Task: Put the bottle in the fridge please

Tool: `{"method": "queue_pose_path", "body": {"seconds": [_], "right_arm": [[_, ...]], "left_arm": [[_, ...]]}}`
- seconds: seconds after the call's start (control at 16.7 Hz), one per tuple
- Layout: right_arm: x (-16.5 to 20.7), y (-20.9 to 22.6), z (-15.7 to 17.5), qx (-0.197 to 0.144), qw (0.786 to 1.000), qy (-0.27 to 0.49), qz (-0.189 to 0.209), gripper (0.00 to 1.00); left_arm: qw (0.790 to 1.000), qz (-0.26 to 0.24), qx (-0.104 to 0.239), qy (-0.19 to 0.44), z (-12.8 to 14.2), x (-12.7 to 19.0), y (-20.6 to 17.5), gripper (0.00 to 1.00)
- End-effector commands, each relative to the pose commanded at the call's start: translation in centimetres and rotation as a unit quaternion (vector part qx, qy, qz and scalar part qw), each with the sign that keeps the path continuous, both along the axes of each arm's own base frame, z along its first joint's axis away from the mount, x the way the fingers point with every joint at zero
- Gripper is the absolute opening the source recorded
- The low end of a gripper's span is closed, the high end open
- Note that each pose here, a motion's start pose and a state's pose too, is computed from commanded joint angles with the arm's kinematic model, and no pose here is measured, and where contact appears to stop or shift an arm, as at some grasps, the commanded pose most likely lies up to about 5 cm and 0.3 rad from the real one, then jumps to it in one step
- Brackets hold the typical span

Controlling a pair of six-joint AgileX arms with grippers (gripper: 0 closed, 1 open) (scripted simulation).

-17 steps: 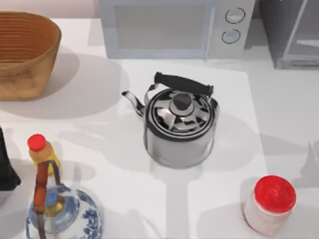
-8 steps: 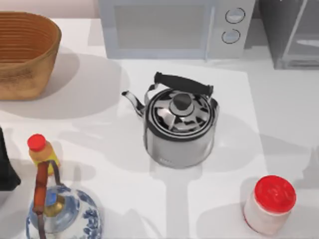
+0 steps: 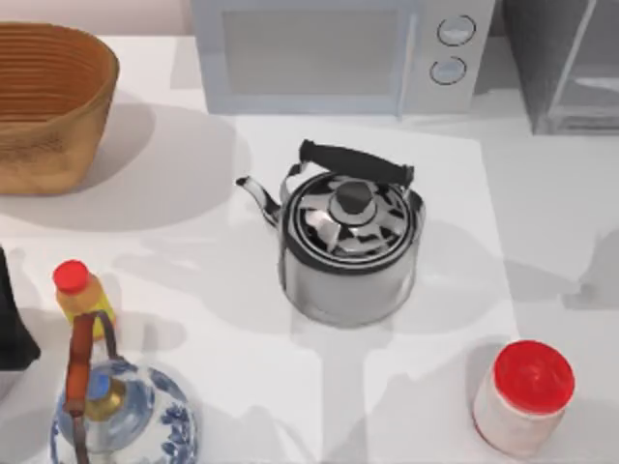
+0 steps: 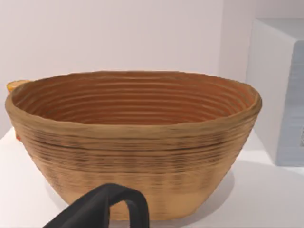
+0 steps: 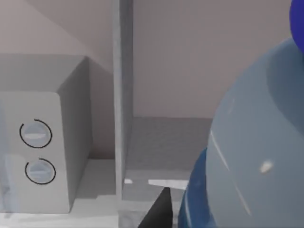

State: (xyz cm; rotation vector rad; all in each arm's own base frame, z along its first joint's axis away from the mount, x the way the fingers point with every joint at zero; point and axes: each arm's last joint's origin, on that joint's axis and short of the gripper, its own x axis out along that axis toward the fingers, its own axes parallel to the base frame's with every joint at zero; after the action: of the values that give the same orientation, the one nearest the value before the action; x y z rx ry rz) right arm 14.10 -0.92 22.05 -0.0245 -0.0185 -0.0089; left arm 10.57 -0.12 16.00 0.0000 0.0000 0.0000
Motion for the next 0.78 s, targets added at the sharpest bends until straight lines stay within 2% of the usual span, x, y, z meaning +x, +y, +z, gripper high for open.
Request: {"method": "queue_pose_path", "body": {"seconds": [0.24,0.42,0.6,0.78], "right_arm": [[6.2,-1.2,2.9,-0.006,1.000,0.002,0.007,0.01],[12.3,-2.7,3.0,-0.009,1.000,0.000,0.012,0.01],[18.2,-4.7,0.7,-0.009,1.000,0.004,0.014,0.01],[22.6,-6.7,-3.2,-0.004,1.000,0.010,0.012,0.01]], "left_arm": [[1.000,0.000,0.000,0.000,0.0,0.0,0.0,1.00],[1.000,0.000,0.000,0.000,0.0,0.0,0.0,1.00],[1.000,0.000,0.000,0.000,0.0,0.0,0.0,1.00],[1.000,0.000,0.000,0.000,0.0,0.0,0.0,1.00]]}}
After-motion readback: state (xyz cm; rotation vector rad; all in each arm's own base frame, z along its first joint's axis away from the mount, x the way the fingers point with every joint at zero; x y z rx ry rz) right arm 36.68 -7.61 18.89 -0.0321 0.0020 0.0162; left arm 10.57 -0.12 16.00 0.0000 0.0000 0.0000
